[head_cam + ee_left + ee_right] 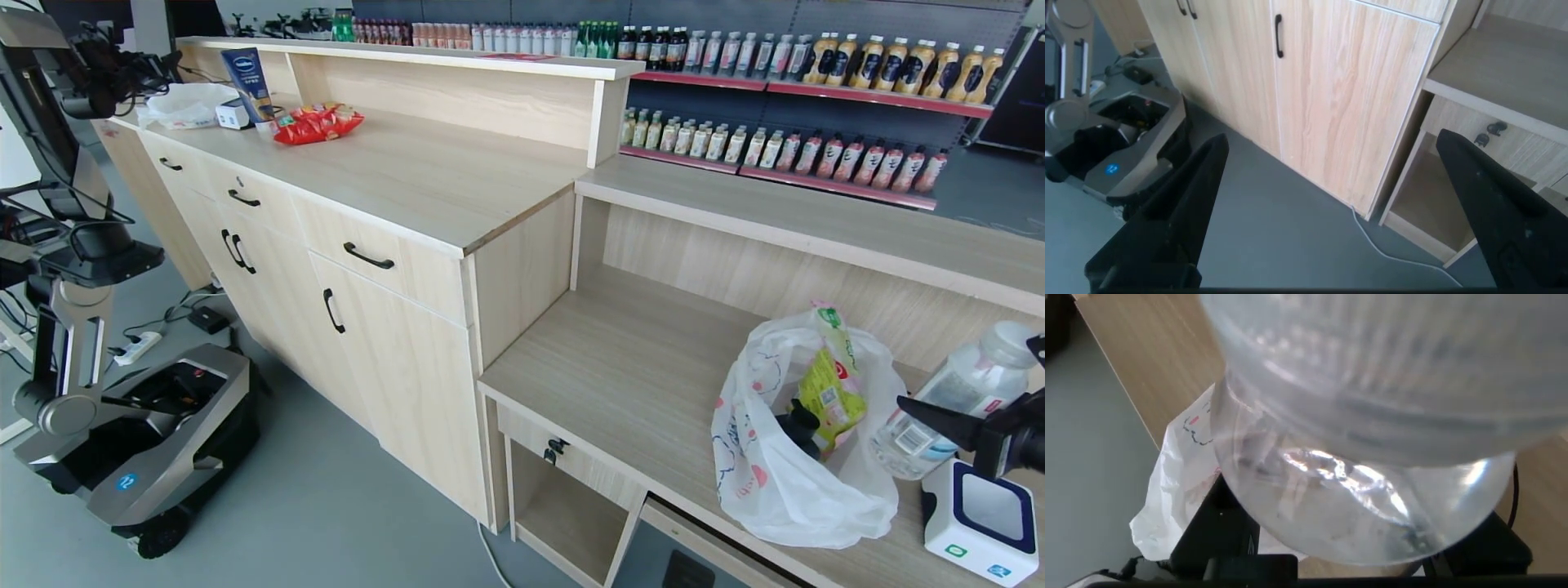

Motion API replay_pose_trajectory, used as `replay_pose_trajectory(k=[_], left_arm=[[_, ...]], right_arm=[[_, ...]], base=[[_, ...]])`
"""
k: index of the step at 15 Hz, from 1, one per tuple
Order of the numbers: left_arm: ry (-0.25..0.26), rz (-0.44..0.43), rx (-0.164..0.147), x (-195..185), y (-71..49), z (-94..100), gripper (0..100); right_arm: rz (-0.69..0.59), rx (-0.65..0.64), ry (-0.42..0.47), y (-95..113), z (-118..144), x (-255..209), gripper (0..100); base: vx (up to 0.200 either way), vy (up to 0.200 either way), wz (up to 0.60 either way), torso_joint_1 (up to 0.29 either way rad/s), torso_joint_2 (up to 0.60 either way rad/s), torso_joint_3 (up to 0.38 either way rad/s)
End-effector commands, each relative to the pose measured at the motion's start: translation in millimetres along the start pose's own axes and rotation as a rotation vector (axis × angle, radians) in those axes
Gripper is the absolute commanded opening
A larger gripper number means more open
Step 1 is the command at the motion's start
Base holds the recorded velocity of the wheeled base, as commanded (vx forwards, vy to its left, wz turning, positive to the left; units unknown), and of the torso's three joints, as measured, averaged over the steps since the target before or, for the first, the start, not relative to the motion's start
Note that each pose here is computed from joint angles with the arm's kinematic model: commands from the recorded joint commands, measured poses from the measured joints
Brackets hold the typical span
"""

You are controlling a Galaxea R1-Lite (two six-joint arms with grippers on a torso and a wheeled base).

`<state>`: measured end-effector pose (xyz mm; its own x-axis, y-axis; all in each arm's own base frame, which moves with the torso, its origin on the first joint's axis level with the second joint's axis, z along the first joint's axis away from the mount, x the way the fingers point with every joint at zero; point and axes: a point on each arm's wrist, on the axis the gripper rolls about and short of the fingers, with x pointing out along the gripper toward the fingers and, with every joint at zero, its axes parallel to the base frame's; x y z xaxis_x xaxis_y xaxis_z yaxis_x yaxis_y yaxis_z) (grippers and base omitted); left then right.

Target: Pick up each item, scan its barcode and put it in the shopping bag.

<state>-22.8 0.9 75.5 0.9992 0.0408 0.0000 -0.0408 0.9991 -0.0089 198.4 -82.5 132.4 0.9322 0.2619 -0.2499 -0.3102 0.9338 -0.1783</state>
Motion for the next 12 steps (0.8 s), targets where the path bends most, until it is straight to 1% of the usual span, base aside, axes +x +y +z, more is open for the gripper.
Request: replay_pose_trajectory(k=[1,5,8,10,11,12], left_arm=[[0.0,0.001,0.0,0.0,0.0,0.0,100],[0.0,0.001,0.0,0.0,0.0,0.0,100],[0.0,0.001,0.0,0.0,0.0,0.0,100],[0.0,0.001,0.0,0.0,0.0,0.0,100],[0.0,0.001,0.0,0.0,0.0,0.0,100],[0.0,0.001,0.0,0.0,0.0,0.0,100]], right_arm=[[0.01,0.027,0.04,-4.8,-12.7,6.7,0],[0.053,-0.016,0.04,-21.3,-32.8,6.3,0],[0.073,-0.018,0.038,-26.6,-41.0,9.5,0],[0.104,-0.03,-0.004,-30.9,-40.5,14.3,0],[0.159,-0.019,-0.042,-31.3,-38.7,15.1,0],[0.181,-0.017,-0.054,-31.1,-38.5,15.3,0]], base=[[0.0,0.0,0.0,0.0,0.0,0.0],[0.0,0.0,0.0,0.0,0.0,0.0],[0.0,0.0,0.0,0.0,0.0,0.0],[0.0,0.0,0.0,0.0,0.0,0.0],[0.0,0.0,0.0,0.0,0.0,0.0],[0.0,0.0,0.0,0.0,0.0,0.0]])
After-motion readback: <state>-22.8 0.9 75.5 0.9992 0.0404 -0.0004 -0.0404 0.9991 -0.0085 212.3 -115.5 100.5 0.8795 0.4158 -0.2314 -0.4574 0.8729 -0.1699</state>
